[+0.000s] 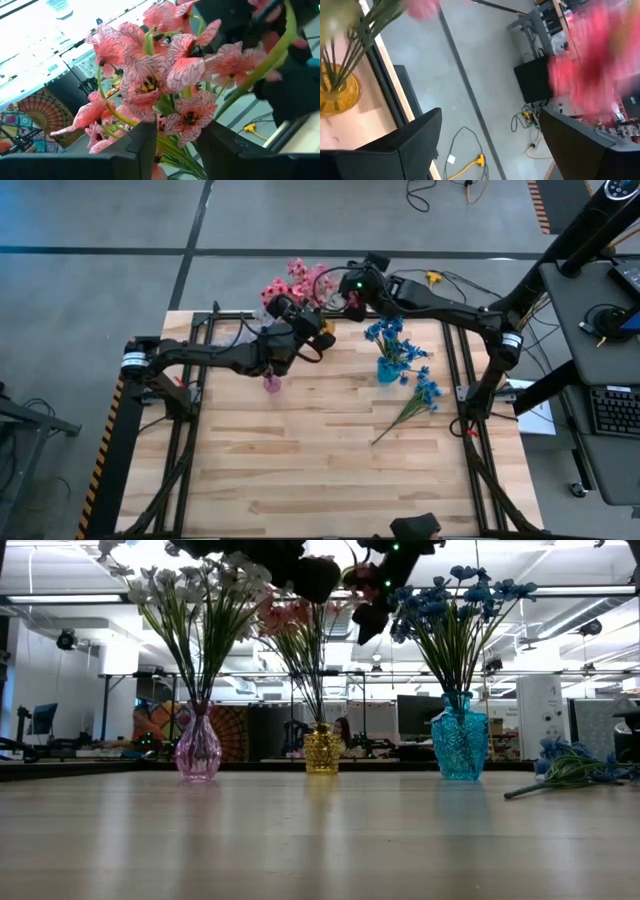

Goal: Sort flowers into vase by color
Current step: Put the pink flowers into the yellow vase

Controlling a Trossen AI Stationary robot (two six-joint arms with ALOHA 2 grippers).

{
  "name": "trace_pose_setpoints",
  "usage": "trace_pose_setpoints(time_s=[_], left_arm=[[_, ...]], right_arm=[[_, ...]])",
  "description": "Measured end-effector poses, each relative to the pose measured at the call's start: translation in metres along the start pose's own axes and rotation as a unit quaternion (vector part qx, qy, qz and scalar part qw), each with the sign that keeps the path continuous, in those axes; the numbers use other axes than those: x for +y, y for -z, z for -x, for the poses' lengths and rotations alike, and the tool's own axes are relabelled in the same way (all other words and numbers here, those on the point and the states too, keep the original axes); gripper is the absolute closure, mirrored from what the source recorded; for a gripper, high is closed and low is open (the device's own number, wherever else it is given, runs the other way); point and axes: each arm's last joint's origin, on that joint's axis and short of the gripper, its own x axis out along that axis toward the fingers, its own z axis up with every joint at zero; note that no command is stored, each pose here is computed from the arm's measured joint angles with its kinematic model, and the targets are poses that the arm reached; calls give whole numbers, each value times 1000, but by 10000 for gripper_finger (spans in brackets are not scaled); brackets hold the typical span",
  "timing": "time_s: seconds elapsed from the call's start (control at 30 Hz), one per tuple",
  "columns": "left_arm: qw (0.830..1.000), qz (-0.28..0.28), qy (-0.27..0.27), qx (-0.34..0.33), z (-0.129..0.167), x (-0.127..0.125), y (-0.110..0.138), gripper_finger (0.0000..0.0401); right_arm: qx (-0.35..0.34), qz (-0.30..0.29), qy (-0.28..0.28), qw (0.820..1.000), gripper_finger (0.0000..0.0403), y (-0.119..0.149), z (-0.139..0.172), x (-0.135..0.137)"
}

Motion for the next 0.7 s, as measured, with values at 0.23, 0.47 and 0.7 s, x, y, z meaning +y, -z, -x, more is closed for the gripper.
trace_pose_setpoints(time_s=[0.23, 0.47, 0.7], left_arm=[[1000, 0, 12, 15, 5, 6, 0, 285], [999, -11, 47, 14, 11, 2, 1, 285], [994, 18, 105, 19, 20, 12, 0, 284]], right_arm=[[-5, -5, -13, 1000, 76, 2, 19, -13], [-13, -37, -25, 999, 81, 10, 45, -29], [-56, -87, -61, 993, 83, 14, 67, -41]])
